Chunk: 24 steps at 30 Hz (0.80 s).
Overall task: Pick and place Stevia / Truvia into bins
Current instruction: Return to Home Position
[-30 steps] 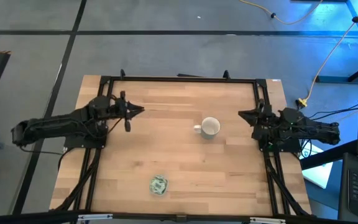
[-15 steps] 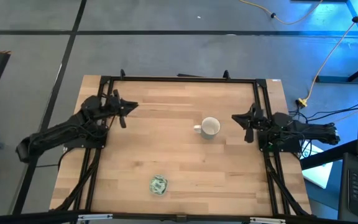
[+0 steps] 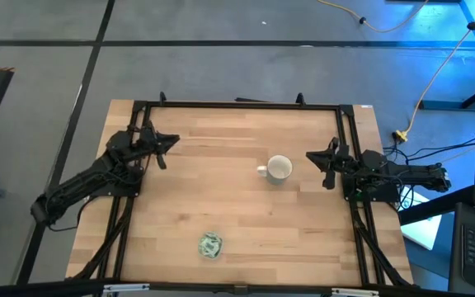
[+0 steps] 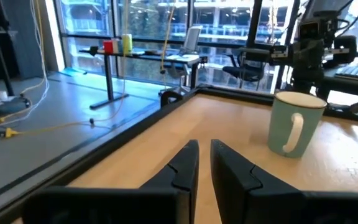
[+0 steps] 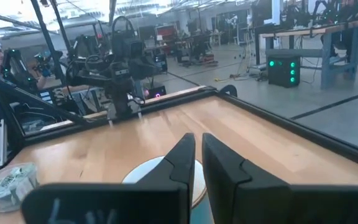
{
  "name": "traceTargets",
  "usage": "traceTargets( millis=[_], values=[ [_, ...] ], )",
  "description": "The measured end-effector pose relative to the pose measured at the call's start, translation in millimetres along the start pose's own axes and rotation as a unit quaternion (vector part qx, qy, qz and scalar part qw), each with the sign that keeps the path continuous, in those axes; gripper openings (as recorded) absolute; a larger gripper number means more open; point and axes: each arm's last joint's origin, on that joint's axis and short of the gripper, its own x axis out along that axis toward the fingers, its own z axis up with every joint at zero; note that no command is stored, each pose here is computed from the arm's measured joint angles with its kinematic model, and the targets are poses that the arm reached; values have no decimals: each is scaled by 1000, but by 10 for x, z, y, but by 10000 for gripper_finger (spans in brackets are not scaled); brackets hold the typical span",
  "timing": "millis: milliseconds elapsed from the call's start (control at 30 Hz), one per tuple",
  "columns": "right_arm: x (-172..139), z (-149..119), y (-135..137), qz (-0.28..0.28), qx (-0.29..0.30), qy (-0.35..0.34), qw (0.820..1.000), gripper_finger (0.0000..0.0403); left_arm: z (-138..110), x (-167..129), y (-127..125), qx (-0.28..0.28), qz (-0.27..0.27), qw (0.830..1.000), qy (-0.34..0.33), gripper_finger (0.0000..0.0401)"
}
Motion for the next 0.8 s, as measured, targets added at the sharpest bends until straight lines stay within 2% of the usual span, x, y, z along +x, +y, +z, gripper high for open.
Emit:
traceTargets(
  millis=[400,667,800],
  values=[
    [0,3,-8,-15,-35,-3,999,35,-7,-30,18,0,11,1000,0,34],
    [0,5,-11,-20,-66,-4,998,35,43,-65,-27,-6,-46,999,-26,12],
    [0,5,-11,-20,-74,-3,997,35,44,-65,-28,-26,-48,998,-26,5]
  ],
)
